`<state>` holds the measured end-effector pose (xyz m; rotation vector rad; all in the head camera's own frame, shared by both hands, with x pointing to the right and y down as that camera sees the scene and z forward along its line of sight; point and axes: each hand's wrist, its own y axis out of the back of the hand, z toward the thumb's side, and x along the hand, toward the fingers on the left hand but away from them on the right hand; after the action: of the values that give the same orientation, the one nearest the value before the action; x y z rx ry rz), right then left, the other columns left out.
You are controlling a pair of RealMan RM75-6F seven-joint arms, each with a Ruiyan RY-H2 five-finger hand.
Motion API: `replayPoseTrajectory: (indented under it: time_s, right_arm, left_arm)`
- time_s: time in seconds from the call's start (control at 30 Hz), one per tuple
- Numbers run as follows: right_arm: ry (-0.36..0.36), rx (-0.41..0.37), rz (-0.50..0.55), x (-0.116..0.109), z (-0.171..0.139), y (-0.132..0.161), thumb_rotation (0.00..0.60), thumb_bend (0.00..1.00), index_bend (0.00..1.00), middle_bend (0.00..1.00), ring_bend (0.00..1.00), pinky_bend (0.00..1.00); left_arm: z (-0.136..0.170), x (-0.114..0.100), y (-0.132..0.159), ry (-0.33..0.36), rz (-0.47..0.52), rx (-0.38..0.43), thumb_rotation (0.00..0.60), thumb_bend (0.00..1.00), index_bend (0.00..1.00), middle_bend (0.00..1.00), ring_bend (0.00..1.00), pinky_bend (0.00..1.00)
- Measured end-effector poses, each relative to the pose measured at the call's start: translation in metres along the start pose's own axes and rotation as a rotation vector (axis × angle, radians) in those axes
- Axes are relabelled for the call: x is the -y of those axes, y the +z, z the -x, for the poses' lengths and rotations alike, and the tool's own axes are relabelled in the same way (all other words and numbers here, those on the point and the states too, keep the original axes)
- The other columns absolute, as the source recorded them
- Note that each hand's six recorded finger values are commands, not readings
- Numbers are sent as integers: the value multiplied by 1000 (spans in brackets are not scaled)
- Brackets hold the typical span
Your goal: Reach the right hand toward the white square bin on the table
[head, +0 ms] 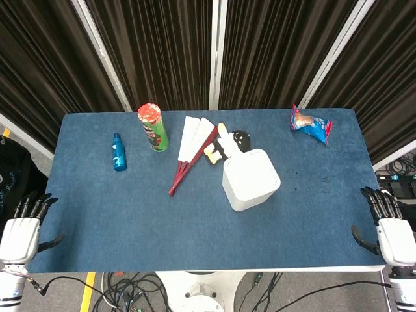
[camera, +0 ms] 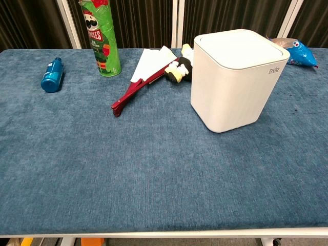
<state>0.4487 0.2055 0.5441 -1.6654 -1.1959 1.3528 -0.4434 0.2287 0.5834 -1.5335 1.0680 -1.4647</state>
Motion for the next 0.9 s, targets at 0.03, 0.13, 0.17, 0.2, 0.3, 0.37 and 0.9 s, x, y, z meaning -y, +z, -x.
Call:
replayPoseTrajectory:
  time_s: [0.03, 0.13, 0.17, 0.2, 0.3, 0.37, 0.9]
  right_arm:
    - [3, -2, 1, 1, 1, 1, 600, 296, 0, 50, 0, 0]
    - [10, -12, 8, 4, 3, 3, 600, 296, 0, 50, 0, 0]
    - [14, -15, 10, 5, 4, 3, 600, 296, 0, 50, 0, 0]
    - [17, -17, 10, 5, 4, 4, 600, 296, 0, 50, 0, 0]
    - [16, -20, 14, 4, 3, 3, 600, 296, 0, 50, 0, 0]
    - [15, -25, 23, 3, 3, 4, 600, 296, 0, 50, 0, 0]
    - [102, -303, -7, 1, 67, 78, 600, 294, 134, 156, 0, 0]
  left_arm:
    - [0, 1, -1, -3, 1, -2, 600, 0, 189, 134, 25, 92]
    - [1, 2, -1, -8, 2, -5, 600, 0, 189, 134, 24, 92]
    - [1, 2, -1, -8, 1, -5, 600, 0, 189, 134, 24, 93]
    - [1, 2, -1, -8, 1, -3, 600, 0, 189, 134, 25, 93]
    - [2, 1, 0, -6, 2, -2, 600, 0, 189, 134, 24, 93]
    - [1, 1, 0, -5, 2, -1, 600, 0, 189, 134, 24, 92]
    - [0, 0, 0, -8, 11, 3, 600, 0, 189, 133, 24, 93]
